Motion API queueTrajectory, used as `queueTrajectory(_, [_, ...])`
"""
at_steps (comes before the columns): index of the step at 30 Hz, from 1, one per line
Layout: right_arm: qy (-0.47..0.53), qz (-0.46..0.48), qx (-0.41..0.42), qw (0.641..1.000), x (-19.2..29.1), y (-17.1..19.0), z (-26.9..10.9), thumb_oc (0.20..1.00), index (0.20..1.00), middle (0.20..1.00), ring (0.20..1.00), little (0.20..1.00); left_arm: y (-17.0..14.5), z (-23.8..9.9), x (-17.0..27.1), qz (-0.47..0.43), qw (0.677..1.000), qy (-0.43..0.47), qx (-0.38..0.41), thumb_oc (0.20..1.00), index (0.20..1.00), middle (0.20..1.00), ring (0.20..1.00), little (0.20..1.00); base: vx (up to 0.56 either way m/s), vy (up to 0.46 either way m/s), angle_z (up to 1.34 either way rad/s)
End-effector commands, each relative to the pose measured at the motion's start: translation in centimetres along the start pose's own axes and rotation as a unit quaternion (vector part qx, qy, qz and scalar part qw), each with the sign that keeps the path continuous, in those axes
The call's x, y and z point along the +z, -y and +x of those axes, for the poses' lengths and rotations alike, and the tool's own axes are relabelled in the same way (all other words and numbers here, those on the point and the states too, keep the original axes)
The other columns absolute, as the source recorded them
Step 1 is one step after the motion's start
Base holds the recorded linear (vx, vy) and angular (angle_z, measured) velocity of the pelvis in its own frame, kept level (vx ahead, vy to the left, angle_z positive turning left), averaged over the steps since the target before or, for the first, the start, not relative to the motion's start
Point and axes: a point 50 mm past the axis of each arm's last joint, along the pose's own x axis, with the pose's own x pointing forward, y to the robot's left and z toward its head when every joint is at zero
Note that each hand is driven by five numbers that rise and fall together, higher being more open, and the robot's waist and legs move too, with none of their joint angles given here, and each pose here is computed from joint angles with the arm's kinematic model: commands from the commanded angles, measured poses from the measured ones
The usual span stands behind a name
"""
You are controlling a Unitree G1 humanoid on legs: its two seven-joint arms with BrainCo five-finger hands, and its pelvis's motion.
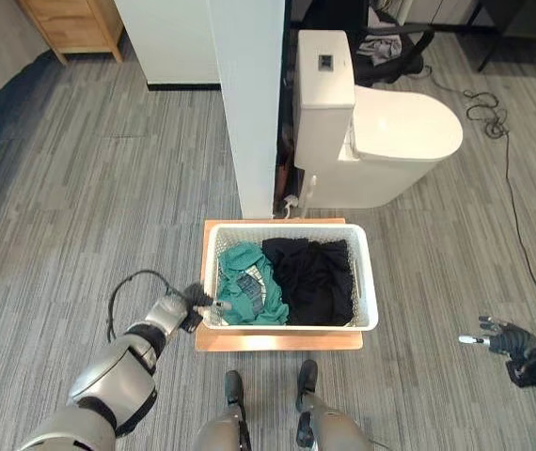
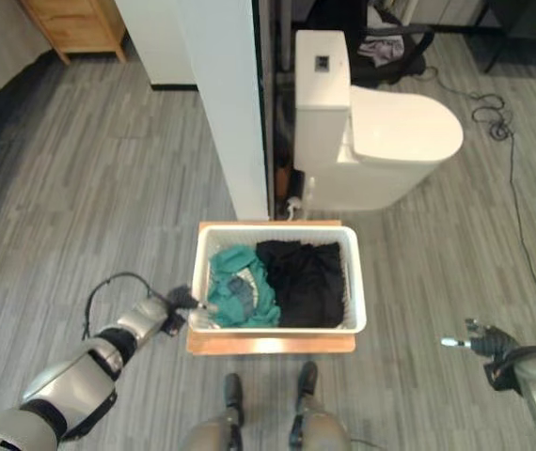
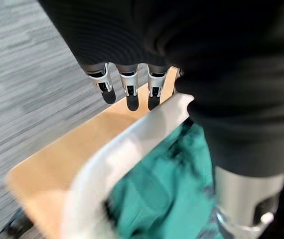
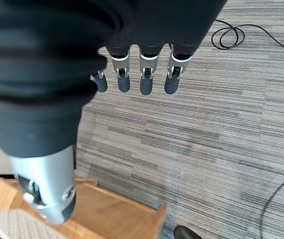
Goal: Grab the laundry basket,head to the washer,open it,put in the laundry and shut it.
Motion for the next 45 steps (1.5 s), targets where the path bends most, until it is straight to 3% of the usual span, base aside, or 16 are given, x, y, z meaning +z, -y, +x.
queueTrajectory(1, [0.004,-0.021,-0.043,0.999,1.8,0.7,0.6,1.000,1.000,1.000,1.000,1.000,-1.7,0.0,3.5,0.000,0.998,0.038,0.045,1.000,1.000,1.000,1.000,1.000,0.00,0.000,0.00])
queueTrajectory(6, [-0.006,-0.011,-0.048,0.999,4.7,-1.5,2.6,1.000,1.000,1.000,1.000,1.000,-3.1,-0.2,4.2,0.009,0.996,0.031,0.078,1.000,1.000,1.000,1.000,1.000,0.00,0.009,-0.11])
queueTrajectory(10, [-0.003,-0.029,-0.021,0.999,10.2,-6.4,4.1,1.000,1.000,1.000,1.000,1.000,-5.0,-0.6,4.9,0.000,0.992,0.025,0.121,1.000,1.000,1.000,1.000,1.000,-0.01,0.028,-0.08])
queueTrajectory(15, [0.102,-0.069,0.045,0.991,15.9,-11.9,3.7,1.000,1.000,1.000,1.000,1.000,-6.3,-1.0,3.3,-0.039,0.989,0.017,0.140,1.000,1.000,1.000,1.000,1.000,0.01,0.012,-0.03])
queueTrajectory(21, [0.093,-0.101,0.076,0.988,16.2,-14.6,3.7,1.000,1.000,1.000,1.000,1.000,-6.1,-0.9,3.0,-0.053,0.989,0.011,0.138,1.000,1.000,1.000,1.000,1.000,-0.02,0.006,-0.04])
queueTrajectory(33, [0.005,-0.053,0.066,0.996,10.9,-13.8,4.6,1.000,1.000,1.000,1.000,1.000,-3.4,-0.2,4.2,-0.050,0.994,0.021,0.100,1.000,1.000,1.000,1.000,1.000,-0.01,0.003,-0.04])
queueTrajectory(45, [0.048,-0.018,0.050,0.997,13.0,-12.3,4.4,1.000,1.000,1.000,1.000,1.000,-3.8,-0.3,4.8,-0.035,0.993,0.029,0.106,1.000,1.000,1.000,1.000,1.000,0.00,-0.001,0.00])
